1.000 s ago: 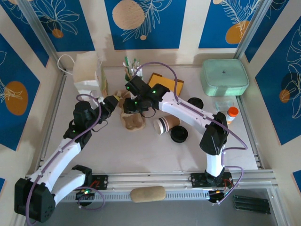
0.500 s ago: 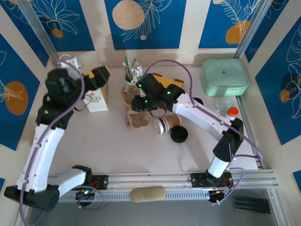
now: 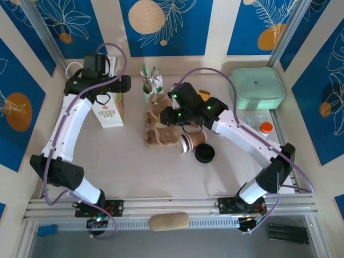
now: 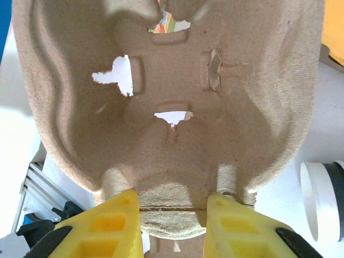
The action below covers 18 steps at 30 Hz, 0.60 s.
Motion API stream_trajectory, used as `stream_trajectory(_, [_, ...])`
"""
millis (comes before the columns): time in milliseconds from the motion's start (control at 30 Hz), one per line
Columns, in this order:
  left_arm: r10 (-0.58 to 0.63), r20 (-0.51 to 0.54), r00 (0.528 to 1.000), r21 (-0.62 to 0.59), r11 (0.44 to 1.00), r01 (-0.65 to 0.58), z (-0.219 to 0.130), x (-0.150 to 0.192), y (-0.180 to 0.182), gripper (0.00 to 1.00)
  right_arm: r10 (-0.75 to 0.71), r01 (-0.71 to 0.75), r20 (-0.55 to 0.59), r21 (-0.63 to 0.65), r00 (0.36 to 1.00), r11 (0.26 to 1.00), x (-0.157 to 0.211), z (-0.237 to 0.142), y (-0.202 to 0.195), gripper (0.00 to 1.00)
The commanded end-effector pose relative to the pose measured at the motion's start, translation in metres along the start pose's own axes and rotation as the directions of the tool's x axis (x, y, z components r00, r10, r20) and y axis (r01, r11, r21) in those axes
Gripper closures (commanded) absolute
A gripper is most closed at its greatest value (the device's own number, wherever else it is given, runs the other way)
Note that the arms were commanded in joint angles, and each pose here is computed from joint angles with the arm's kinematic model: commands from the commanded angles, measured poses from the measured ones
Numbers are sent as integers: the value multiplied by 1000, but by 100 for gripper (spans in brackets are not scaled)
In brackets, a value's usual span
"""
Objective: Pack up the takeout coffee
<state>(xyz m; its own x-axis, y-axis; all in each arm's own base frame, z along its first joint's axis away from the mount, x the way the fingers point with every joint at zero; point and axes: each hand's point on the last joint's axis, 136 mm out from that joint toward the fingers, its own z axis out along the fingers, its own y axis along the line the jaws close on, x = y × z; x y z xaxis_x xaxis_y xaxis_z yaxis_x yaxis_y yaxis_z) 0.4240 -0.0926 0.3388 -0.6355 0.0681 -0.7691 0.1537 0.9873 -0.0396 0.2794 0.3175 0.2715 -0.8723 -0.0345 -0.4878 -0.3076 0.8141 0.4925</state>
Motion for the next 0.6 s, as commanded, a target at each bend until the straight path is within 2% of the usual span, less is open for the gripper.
stream_trajectory(0, [67, 40, 997, -103, 993, -63, -7, -20, 19, 13, 12, -11, 3, -42, 1000, 999, 1, -14, 4, 74])
stream_trajectory(200, [101, 20, 995, -146, 985, -97, 20, -27, 25, 17, 23, -22, 16, -36, 1000, 999, 2, -25, -3, 74])
stream_trajectory(333, [122, 0, 993, -147, 982, -120, 40, -27, 25, 26, 31, -30, 30, -32, 999, 999, 3, -35, -8, 74])
stream_trajectory(433, [137, -21, 990, -135, 981, -139, 51, -24, 23, 40, 36, -35, 37, -33, 999, 999, 4, -41, -11, 74])
stream_trajectory(567, [144, -42, 989, -107, 983, -148, 53, -19, 19, 72, 33, -32, 41, -34, 999, 999, 4, -46, -12, 74])
